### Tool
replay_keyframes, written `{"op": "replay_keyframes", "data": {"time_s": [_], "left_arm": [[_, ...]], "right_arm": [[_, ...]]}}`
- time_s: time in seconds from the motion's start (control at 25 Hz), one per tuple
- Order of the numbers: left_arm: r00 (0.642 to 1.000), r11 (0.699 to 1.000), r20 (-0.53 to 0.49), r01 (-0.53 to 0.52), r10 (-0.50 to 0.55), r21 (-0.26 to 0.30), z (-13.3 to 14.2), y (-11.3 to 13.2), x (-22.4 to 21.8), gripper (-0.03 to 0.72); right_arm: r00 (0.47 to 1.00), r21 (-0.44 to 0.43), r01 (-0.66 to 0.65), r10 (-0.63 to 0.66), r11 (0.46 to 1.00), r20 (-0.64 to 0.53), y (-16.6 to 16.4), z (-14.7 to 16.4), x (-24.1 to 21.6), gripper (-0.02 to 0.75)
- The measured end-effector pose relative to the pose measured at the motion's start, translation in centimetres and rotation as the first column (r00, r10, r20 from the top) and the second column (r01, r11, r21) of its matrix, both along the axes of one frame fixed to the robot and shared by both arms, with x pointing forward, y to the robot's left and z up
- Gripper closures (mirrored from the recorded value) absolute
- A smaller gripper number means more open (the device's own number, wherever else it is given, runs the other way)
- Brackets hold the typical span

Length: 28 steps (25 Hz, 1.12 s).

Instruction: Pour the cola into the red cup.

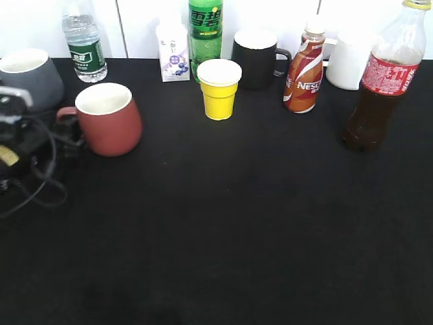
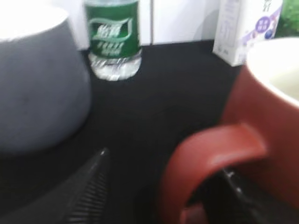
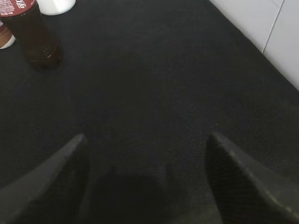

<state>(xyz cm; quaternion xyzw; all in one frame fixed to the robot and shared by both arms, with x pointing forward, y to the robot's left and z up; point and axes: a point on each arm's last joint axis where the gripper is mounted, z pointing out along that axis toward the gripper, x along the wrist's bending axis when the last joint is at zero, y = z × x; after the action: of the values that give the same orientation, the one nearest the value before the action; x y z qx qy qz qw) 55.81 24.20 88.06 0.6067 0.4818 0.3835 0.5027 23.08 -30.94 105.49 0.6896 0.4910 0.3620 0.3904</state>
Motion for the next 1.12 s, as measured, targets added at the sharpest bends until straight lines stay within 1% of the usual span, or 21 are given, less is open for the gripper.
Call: {"op": "replay_keyframes", "data": {"time_s": [0.04,0.08,0.12,0.16,0.2,0.32,0.44,0.52,0.56,0.6,0.64,0.68,0.72,0.8,0.88,0.96,1.0,1.04,1.12], "left_arm": [[1.000,1.000,0.014,0.014,-0.014,0.002,-0.1,-0.1,0.9,0.254],[0.999,1.000,0.025,0.022,-0.022,0.003,-0.2,-0.2,1.5,0.319],[0.999,1.000,0.029,0.029,-0.030,0.005,-0.2,-0.3,1.7,0.359],[0.998,0.999,0.036,0.045,-0.045,0.010,0.0,-0.5,2.0,0.481],[0.998,0.999,0.039,0.052,-0.052,0.016,0.0,-0.5,2.2,0.620],[0.996,0.996,0.038,0.085,-0.085,0.003,0.2,-0.7,1.4,0.621],[0.986,0.988,0.064,0.154,-0.155,0.020,2.3,-1.0,-1.0,0.622],[0.967,0.980,0.155,0.199,-0.201,0.034,5.6,-1.1,-2.9,0.622],[0.951,0.972,0.201,0.229,-0.234,0.051,7.6,-1.3,-3.8,0.622],[0.940,0.962,0.210,0.259,-0.271,0.083,9.0,-1.5,-4.4,0.623],[0.922,0.945,0.212,0.302,-0.324,0.128,10.5,-1.8,-5.3,0.622],[0.918,0.940,0.209,0.316,-0.336,0.125,10.7,-1.9,-5.5,0.622],[0.904,0.924,0.190,0.370,-0.382,0.096,10.7,-2.8,-5.9,0.623],[0.869,0.887,0.176,0.451,-0.462,0.101,10.6,-4.7,-6.7,0.623],[0.854,0.872,0.176,0.479,-0.489,0.101,10.6,-5.5,-7.0,0.623],[0.854,0.872,0.177,0.479,-0.489,0.099,10.6,-5.5,-7.0,0.623],[0.854,0.872,0.178,0.479,-0.489,0.098,10.6,-5.5,-7.0,0.623],[0.854,0.873,0.178,0.479,-0.489,0.096,10.6,-5.5,-7.0,0.623],[0.857,0.874,0.175,0.478,-0.485,0.081,10.6,-5.5,-7.0,0.623]], "right_arm": [[1.000,0.000,0.000,0.000,1.000,0.000,0.0,0.0,0.0,0.153],[1.000,0.000,0.000,0.000,1.000,0.000,0.0,0.0,0.0,0.153],[1.000,0.000,0.000,0.000,1.000,0.000,0.0,0.0,0.0,0.153],[1.000,0.000,0.000,0.000,1.000,0.000,0.0,0.0,0.0,0.153],[1.000,0.000,0.000,0.000,1.000,0.000,0.0,0.0,0.0,0.153],[1.000,0.000,0.001,-0.001,1.000,0.000,0.0,0.0,0.0,0.153],[1.000,0.000,0.001,-0.001,1.000,0.000,0.0,0.0,0.0,0.153],[1.000,0.000,0.001,-0.001,1.000,0.000,0.0,0.0,0.0,0.153],[1.000,0.001,0.001,-0.001,1.000,0.000,0.0,0.0,0.0,0.153],[1.000,0.001,0.001,-0.001,1.000,0.000,0.0,0.0,0.0,0.153],[1.000,0.001,0.001,-0.001,1.000,0.000,0.0,0.0,0.0,0.153],[1.000,0.000,0.001,-0.001,1.000,0.000,0.0,0.0,0.0,0.153],[1.000,0.000,0.001,-0.001,1.000,0.000,0.0,0.0,0.0,0.153],[1.000,0.000,0.001,-0.001,1.000,0.000,0.0,0.0,0.0,0.153],[1.000,0.000,0.001,-0.001,1.000,0.000,0.0,0.0,0.0,0.153],[1.000,-0.007,-0.004,0.004,1.000,0.003,0.0,0.1,0.1,0.153],[0.999,-0.027,-0.019,0.019,0.999,0.029,0.0,0.9,0.7,0.153],[0.993,-0.062,-0.037,0.044,0.997,0.113,0.0,2.2,1.9,0.153],[0.963,-0.113,-0.066,0.093,0.991,0.252,0.1,4.5,5.7,0.153]]}}
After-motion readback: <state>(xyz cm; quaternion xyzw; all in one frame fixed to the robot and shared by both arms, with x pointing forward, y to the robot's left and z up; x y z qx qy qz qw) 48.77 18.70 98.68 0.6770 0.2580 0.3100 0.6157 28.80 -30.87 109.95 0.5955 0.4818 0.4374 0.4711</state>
